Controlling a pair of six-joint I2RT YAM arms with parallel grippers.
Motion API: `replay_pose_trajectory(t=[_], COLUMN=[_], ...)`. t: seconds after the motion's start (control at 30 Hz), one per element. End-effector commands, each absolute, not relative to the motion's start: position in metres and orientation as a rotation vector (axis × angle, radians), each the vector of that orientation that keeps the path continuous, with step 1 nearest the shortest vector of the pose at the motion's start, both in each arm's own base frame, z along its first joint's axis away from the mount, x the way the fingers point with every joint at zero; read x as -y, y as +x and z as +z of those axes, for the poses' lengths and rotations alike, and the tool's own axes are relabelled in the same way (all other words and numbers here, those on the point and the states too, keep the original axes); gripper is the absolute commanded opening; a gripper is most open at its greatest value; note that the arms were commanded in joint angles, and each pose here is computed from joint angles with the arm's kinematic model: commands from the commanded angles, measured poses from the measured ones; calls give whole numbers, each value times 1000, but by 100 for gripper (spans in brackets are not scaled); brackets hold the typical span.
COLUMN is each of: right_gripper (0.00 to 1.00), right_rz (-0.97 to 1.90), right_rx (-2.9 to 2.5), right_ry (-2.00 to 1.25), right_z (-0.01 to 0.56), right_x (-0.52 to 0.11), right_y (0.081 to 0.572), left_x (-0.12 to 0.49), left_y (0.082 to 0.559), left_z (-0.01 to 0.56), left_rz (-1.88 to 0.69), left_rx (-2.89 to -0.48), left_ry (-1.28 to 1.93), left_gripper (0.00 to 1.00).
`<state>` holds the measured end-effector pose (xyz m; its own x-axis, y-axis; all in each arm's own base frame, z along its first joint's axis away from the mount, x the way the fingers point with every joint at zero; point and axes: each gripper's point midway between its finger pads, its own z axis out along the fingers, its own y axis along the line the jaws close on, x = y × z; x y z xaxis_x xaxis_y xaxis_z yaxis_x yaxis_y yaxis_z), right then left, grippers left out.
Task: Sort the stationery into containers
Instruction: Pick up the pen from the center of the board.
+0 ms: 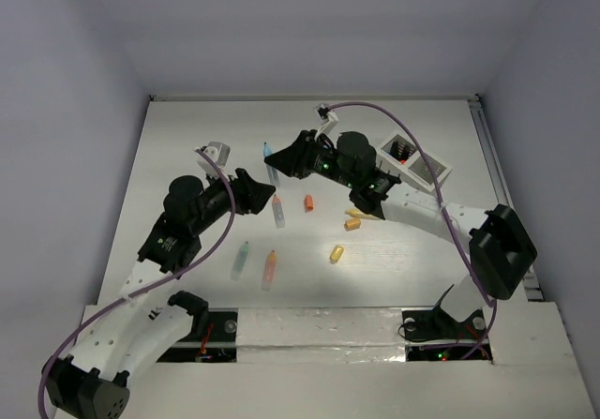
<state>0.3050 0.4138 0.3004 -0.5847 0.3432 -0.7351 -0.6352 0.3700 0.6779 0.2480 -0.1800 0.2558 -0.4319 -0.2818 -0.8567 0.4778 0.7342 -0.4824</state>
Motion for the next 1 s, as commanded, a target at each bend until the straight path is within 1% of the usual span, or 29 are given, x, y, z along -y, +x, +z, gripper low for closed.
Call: replay_pose_trajectory(t=[0.0, 0.27, 0.43, 0.5, 0.67, 0.77, 0.87, 0.9, 0.97], right_gripper=[11, 11, 11, 11, 11, 11, 11, 11, 11], right_rz=[1474, 1500, 1550, 1566, 1604, 1632, 1630, 1625, 1621], right_rx=[-1643, -1667, -1658, -1649, -1623, -1615, -1615, -1621, -1621], right_ry=[-273, -278, -293, -294, -292, -306, -303, -298, -292], right_z=[321, 309, 310, 312, 318, 318, 318, 315, 315], right_x=[-423, -432, -437, -437, -436, -439, -437, -436, -435], right_y=[291, 284, 270, 269, 265, 257, 256, 257, 257], left_x=[186, 189, 191, 192, 190, 188, 185, 185, 184], left_y=[251, 254, 258, 260, 263, 264, 265, 265, 264], left_z=[293, 293, 289, 286, 281, 282, 284, 283, 284], left_rz=[-900, -928, -924, -920, -903, -890, -871, -865, -857], left_rx=[-1723, -1712, -1727, -1738, -1750, -1748, -1742, -1744, -1744], left_ry=[159, 147, 139, 140, 132, 123, 119, 125, 129], left_gripper=[58, 57, 51, 45, 39, 32, 21, 9, 0])
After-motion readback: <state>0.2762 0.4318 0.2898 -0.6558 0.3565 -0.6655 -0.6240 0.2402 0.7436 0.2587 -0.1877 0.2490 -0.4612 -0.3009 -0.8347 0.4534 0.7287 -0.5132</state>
